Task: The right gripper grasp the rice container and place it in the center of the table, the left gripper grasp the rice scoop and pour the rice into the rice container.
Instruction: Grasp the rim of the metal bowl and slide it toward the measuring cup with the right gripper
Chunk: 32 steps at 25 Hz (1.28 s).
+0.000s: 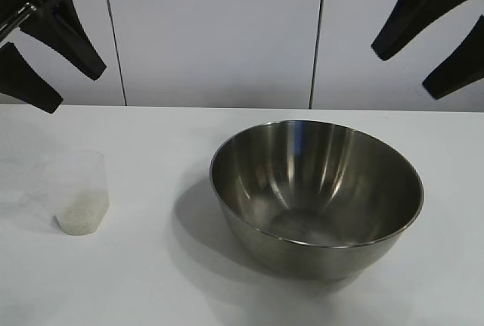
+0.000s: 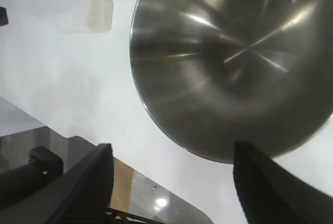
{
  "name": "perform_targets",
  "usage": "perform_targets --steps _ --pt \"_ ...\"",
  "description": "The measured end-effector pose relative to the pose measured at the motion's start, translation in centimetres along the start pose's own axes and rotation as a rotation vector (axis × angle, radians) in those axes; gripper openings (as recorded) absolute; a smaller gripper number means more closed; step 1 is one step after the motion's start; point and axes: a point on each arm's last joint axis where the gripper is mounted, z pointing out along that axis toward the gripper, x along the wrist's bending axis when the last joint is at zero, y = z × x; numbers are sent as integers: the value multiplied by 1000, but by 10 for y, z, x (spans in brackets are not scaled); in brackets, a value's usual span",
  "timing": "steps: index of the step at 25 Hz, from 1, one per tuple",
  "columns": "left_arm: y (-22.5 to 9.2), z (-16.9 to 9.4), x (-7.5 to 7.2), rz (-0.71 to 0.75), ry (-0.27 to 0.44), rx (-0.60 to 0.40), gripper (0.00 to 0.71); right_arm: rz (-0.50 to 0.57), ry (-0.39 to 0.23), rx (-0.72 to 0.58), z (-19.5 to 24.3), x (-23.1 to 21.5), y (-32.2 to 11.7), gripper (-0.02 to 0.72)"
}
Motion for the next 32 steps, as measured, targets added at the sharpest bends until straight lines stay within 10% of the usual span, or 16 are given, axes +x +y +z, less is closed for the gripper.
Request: perform_targets --steps 19,25,32 --pt "0 0 0 0 1 -3 486 93 32 135 163 -13 14 441" --pt "0 0 0 0 1 -4 486 115 46 154 180 -6 13 58" --pt "0 0 0 0 1 -4 486 90 169 164 167 8 12 19"
